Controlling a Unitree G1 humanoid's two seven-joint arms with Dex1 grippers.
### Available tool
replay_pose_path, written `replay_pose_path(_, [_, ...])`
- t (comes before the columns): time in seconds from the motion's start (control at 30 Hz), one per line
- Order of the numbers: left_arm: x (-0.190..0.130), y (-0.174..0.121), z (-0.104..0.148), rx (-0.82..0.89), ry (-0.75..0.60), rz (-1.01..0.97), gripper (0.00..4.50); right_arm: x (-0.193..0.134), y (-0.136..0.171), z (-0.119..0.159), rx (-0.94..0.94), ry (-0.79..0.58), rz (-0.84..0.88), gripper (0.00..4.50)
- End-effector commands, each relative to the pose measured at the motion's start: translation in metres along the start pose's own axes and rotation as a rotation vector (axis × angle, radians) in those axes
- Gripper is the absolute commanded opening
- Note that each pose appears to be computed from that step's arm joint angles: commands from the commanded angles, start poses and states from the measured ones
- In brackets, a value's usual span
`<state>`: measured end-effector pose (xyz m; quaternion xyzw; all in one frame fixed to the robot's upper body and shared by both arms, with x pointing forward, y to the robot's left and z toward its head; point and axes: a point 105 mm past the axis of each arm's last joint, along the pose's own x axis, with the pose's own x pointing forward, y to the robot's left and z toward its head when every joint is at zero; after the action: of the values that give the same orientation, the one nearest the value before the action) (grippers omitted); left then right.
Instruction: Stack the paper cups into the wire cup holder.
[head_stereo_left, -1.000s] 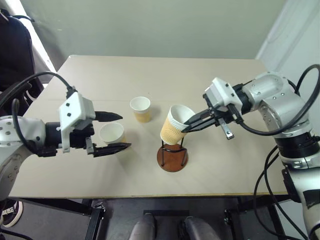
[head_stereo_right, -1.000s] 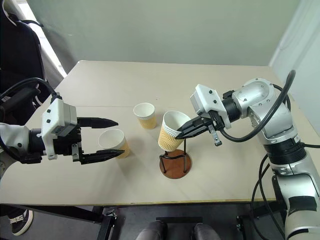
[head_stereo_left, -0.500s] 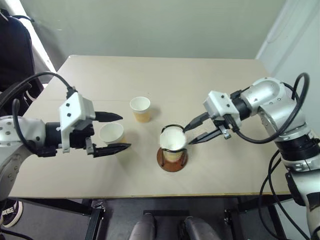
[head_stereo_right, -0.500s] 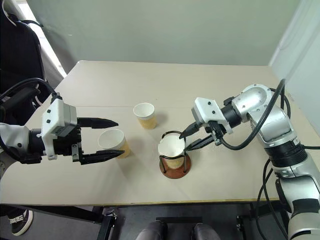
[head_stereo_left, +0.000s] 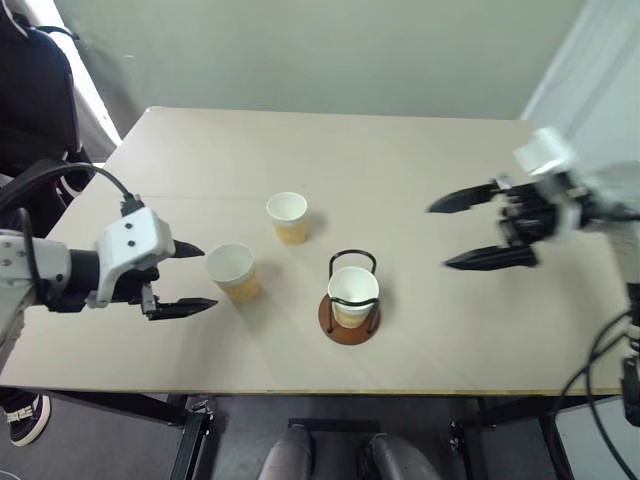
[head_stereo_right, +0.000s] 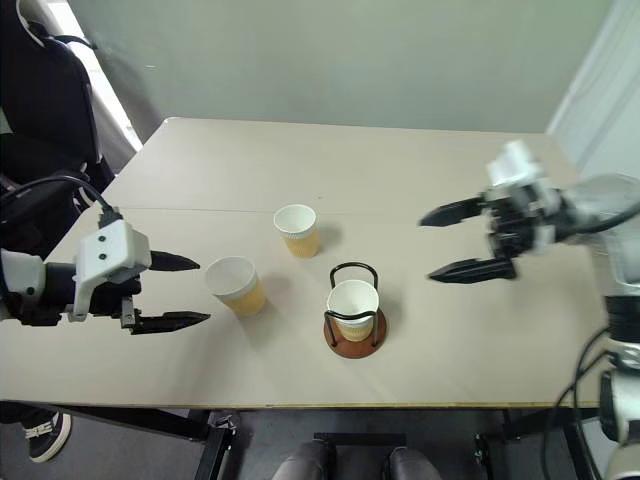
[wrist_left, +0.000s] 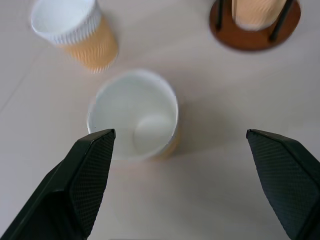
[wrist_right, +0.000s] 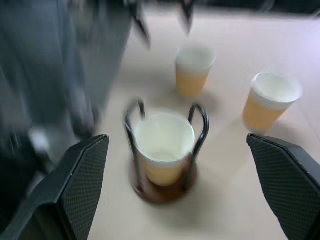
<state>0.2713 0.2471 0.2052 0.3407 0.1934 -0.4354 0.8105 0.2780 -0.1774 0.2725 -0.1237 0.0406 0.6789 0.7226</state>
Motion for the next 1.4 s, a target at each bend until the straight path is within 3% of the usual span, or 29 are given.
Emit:
replay_pose_path(0.03, [0.003, 0.005, 0.007, 0.081, 0.022, -0.007, 4.5, -0.024, 0.011, 0.009, 0.023, -0.071, -0.1, 4.47])
replay_pose_path(0.17, [0.011, 0.005, -0.003, 0.135, 0.073, -0.038, 4.5, -0.021, 0.013, 0.0, 0.039, -0.075, -0.173, 4.47])
replay_pose_path(0.43, [0.032, 0.016, -0.003, 0.214, 0.08, -0.054, 4.5, 0.004, 0.047, 0.011, 0.063, -0.174, -0.093, 4.47])
replay_pose_path(0.53, [0.037, 0.027, 0.0, 0.261, 0.078, -0.019, 3.91, 0.002, 0.05, 0.01, 0.068, -0.17, -0.121, 4.5])
replay_pose_path(0.87, [0.046, 0.03, 0.016, 0.241, -0.021, -0.073, 0.1, 0.001, 0.051, 0.015, 0.039, -0.172, -0.162, 4.5])
replay_pose_path(1.03, [0.041, 0.032, 0.024, 0.238, -0.052, -0.086, 0.04, 0.001, 0.045, 0.014, 0.031, -0.158, -0.178, 4.5])
replay_pose_path(1.17, [0.031, 0.035, 0.051, 0.257, -0.143, -0.099, 0.04, 0.0, 0.041, 0.013, 0.021, -0.15, -0.193, 4.5])
replay_pose_path(1.3, [0.011, 0.033, 0.135, 0.38, -0.394, -0.146, 0.04, -0.006, 0.04, 0.013, -0.003, -0.128, -0.229, 4.5])
replay_pose_path(1.4, [0.004, 0.005, 0.186, 0.487, -0.541, -0.332, 0.04, -0.009, 0.04, 0.015, -0.022, -0.113, -0.24, 4.5])
